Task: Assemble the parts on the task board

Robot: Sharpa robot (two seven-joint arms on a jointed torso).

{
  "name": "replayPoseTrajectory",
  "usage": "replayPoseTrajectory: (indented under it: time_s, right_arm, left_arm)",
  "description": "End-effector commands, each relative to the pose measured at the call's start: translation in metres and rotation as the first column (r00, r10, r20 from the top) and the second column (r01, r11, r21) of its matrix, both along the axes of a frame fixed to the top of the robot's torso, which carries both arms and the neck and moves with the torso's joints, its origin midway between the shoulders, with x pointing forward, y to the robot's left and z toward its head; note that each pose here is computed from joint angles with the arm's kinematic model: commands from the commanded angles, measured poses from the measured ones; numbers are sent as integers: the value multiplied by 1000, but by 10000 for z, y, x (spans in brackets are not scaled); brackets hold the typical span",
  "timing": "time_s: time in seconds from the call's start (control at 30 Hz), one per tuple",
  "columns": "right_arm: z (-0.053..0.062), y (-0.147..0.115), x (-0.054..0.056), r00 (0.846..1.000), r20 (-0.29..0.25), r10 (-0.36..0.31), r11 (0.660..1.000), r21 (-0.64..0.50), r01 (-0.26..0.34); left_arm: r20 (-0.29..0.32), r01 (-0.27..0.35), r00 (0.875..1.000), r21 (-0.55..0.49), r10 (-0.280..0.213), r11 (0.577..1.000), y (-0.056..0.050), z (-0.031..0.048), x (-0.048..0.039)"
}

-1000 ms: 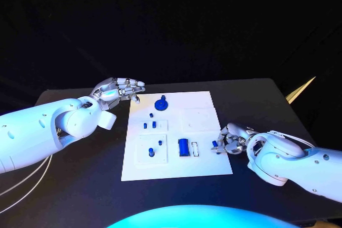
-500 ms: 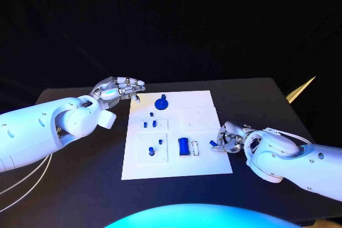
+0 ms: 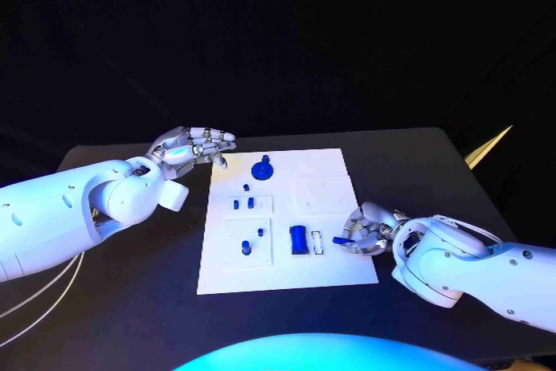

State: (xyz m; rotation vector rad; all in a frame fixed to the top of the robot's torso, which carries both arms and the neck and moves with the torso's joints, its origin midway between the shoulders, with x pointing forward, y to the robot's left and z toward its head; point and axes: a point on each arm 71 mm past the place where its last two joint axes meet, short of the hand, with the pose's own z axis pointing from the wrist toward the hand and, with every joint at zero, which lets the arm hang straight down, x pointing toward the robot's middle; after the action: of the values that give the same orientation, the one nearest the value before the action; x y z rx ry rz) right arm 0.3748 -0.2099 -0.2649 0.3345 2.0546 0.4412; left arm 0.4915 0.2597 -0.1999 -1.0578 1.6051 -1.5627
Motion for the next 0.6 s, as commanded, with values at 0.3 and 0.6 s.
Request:
replayPoseTrajectory:
  time_s: [0.3, 0.6]
  right_arm:
    - [16, 210, -21, 998, -67, -2, 995, 98, 9]
    - [-23, 324, 8, 997, -82, 6, 994, 112, 3]
  left_arm:
    - [0, 9, 1000, -5, -9, 1000, -33, 7, -2]
    - [0, 10, 1000, -6, -10, 1000, -35, 8, -4]
